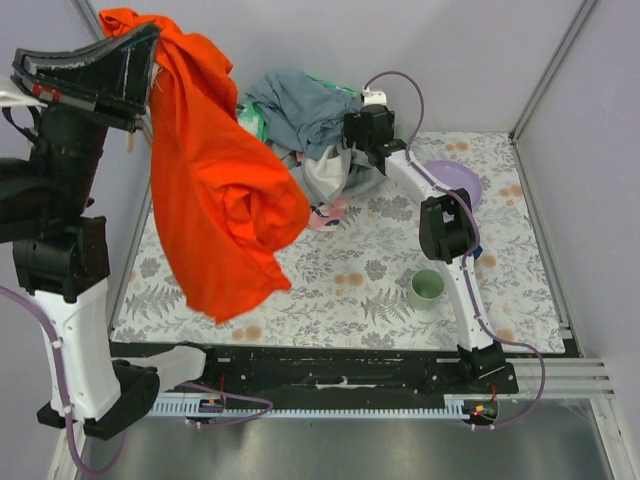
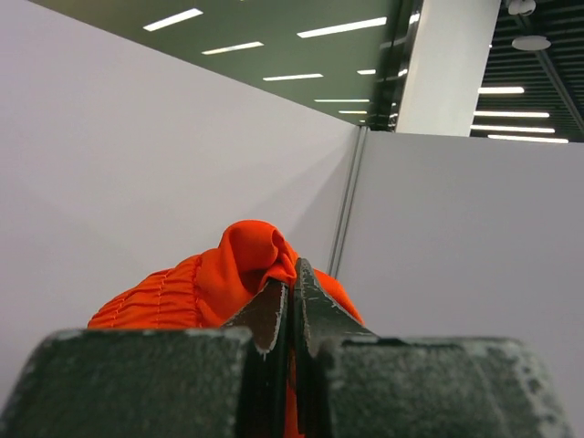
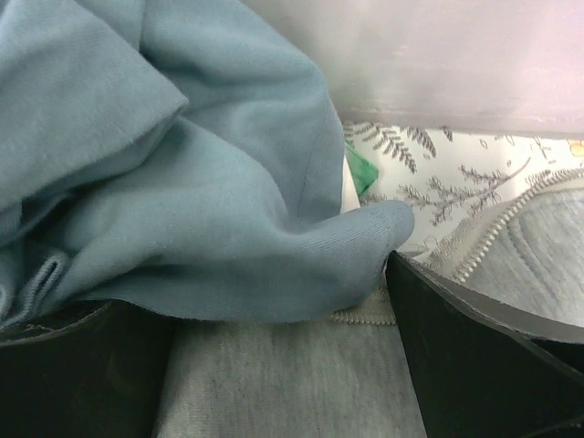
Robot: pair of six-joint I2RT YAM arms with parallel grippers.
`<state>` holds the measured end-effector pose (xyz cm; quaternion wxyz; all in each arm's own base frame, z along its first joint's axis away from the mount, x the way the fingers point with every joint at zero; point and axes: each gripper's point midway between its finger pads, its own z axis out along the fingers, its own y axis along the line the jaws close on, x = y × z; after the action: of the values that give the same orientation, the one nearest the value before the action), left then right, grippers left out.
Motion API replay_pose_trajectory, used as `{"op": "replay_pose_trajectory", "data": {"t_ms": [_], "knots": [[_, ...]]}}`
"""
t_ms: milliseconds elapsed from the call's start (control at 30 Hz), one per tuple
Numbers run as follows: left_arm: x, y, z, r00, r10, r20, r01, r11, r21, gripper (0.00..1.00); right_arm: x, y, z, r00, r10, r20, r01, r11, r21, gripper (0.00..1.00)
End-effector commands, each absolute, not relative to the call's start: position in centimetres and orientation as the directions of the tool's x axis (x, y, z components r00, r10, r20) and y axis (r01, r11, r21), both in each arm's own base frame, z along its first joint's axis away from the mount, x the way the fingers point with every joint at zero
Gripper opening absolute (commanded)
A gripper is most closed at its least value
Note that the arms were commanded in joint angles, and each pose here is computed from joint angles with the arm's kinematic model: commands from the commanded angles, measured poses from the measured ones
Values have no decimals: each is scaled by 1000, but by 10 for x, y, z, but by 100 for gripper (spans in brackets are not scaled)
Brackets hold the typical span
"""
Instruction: Pick out a specific cloth from the pile
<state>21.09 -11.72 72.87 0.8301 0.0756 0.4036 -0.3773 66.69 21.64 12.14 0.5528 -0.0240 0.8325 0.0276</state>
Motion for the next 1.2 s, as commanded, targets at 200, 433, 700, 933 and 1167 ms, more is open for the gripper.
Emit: {"op": "replay_pose_trajectory", "data": {"t_ms": [200,433,700,933,1167], "knots": [[243,-127,612,164,-565,-808,641,684,-348,2,604,222,231,-300,-25,-953,-120,993,11,98],[255,-104,461,-23,-577,-817,401,743,-536,2,557,213,294,-245,19,-969,-129,990,52,98],[258,-90,329,-161,-670,-724,178,702,-689,2,506,188,351,-163,109,-981,-94,988,125,98],[251,-105,258,-325,-692,-645,106,651,-752,2,463,165,365,-140,294,-945,-23,954,300,98],[232,-98,163,-493,-724,-483,-213,639,-739,92,403,135,336,-143,414,-899,42,910,412,98]]}}
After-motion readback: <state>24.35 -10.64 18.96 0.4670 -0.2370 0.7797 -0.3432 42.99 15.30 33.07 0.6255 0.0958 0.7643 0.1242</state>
